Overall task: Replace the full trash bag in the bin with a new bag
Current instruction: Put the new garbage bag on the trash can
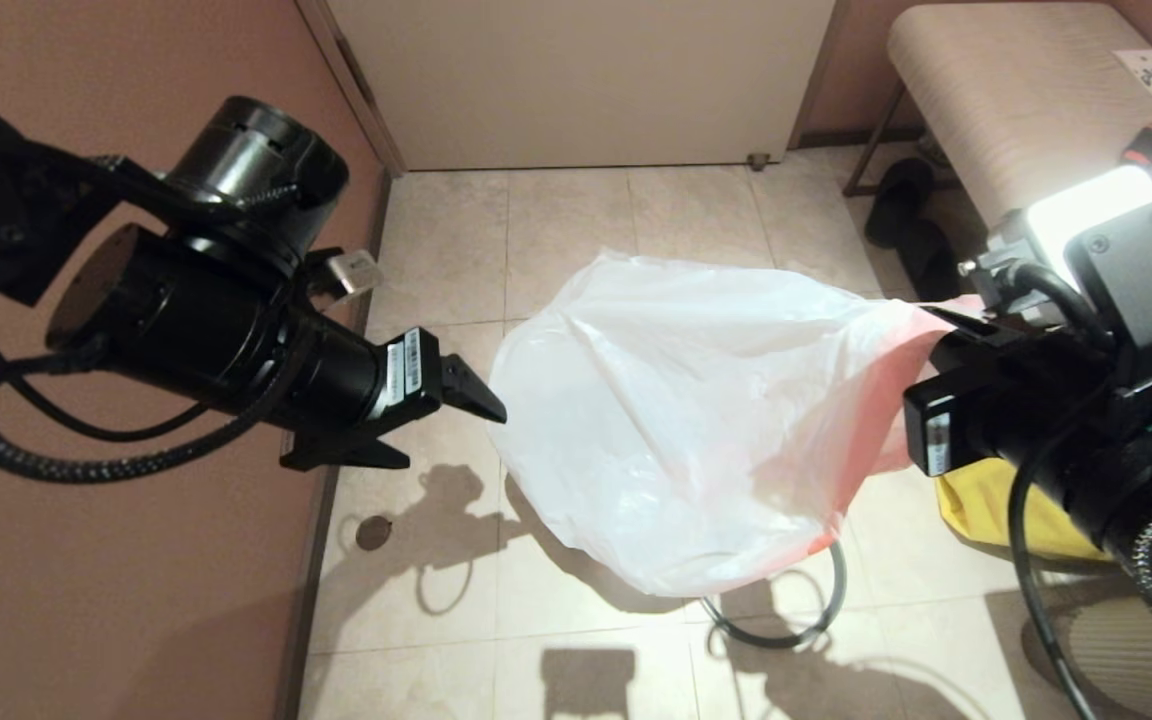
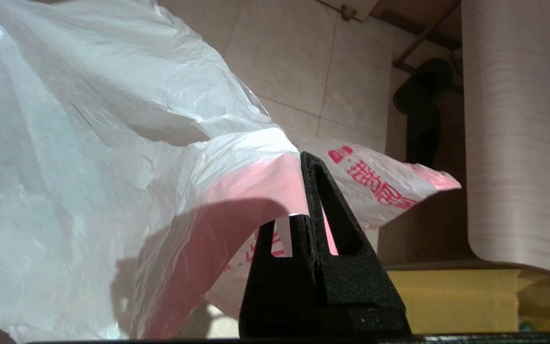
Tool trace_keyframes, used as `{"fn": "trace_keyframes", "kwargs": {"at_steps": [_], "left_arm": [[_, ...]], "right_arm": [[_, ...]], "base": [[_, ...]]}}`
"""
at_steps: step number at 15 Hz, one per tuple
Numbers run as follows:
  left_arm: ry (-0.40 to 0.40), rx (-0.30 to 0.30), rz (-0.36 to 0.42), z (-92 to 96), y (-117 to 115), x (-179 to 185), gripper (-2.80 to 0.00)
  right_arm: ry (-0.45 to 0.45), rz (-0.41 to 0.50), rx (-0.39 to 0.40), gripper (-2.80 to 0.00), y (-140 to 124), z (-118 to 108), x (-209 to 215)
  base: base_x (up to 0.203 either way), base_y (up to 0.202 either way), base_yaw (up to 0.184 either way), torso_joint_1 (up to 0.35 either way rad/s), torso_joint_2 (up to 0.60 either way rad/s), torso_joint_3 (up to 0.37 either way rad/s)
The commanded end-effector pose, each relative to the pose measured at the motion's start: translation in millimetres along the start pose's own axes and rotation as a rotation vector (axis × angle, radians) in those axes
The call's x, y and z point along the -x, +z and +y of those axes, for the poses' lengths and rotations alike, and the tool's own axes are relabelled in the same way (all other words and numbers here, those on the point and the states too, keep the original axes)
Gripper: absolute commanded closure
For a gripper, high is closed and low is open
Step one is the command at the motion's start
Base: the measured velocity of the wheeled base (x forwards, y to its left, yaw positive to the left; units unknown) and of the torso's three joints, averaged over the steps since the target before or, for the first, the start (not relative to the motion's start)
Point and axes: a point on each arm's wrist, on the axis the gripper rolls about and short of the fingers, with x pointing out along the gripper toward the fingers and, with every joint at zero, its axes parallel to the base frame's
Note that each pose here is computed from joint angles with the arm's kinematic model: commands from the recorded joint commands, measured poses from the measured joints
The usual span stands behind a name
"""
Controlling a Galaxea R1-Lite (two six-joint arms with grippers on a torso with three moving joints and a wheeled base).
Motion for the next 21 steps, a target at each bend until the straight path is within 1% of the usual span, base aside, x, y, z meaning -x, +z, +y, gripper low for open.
{"fn": "trace_keyframes", "kwargs": {"at_steps": [1,3,5,7,8,9,11,13,15,16,19,21], "left_arm": [[0.04,0.006,0.021,10.2,-14.2,3.3,-2.8],[0.08,0.005,0.03,18.6,-25.3,0.9,-2.8],[0.076,0.002,-0.006,19.6,-26.7,-7.4,-2.8],[0.083,-0.002,-0.044,17.9,-23.7,-23.0,-2.8],[0.099,-0.003,-0.059,17.2,-21.5,-33.8,-2.8],[0.124,0.0,-0.076,17.3,-18.4,-46.0,-2.8],[0.15,0.016,-0.124,20.8,-13.2,-65.2,-2.8],[0.131,0.021,-0.188,25.1,-13.8,-80.3,-2.8],[0.128,0.018,-0.196,29.9,-19.5,-91.8,-2.8],[0.132,0.02,-0.185,32.1,-21.8,-96.1,-2.8],[0.148,0.024,-0.153,37.6,-28.1,-109.6,-2.8],[0.132,0.026,-0.177,41.2,-32.1,-119.5,-2.8]], "right_arm": [[-0.013,0.02,0.007,0.0,9.7,-22.2,13.2],[-0.013,0.046,-0.011,0.0,22.9,-39.2,21.7],[0.001,0.082,-0.025,0.0,31.2,-50.9,30.1],[0.022,0.13,-0.046,0.0,33.2,-55.1,34.1],[0.037,0.167,-0.063,0.0,31.1,-52.8,33.1],[0.055,0.195,-0.084,0.0,29.5,-45.8,27.0],[0.091,0.212,-0.148,0.0,33.8,-34.0,13.2],[0.117,0.178,-0.227,0.0,52.7,-28.3,-1.1],[0.128,0.135,-0.277,0.0,72.9,-24.4,-12.2],[0.138,0.122,-0.288,0.0,81.1,-21.4,-16.1],[0.191,0.136,-0.281,0.0,90.5,-8.0,-16.3],[0.211,0.144,-0.291,0.0,94.2,-1.8,-16.3]], "base": [[0.0,0.0,0.0,0.0,0.0,0.0],[0.0,0.0,0.0,0.0,0.0,0.0],[0.0,0.0,0.0,0.0,0.0,0.0],[0.0,0.0,0.0,0.0,0.0,0.0],[0.0,0.0,0.0,0.0,0.0,0.0],[0.0,0.0,0.0,0.0,0.0,0.0],[0.0,0.0,0.0,0.0,0.0,0.0],[0.0,0.0,0.0,0.0,0.0,0.0],[0.0,0.0,0.0,0.0,0.0,0.0],[0.0,0.0,0.0,0.0,0.0,0.0],[0.0,0.0,0.0,0.0,0.0,0.0],[0.0,0.0,0.0,0.0,0.0,0.0]]}}
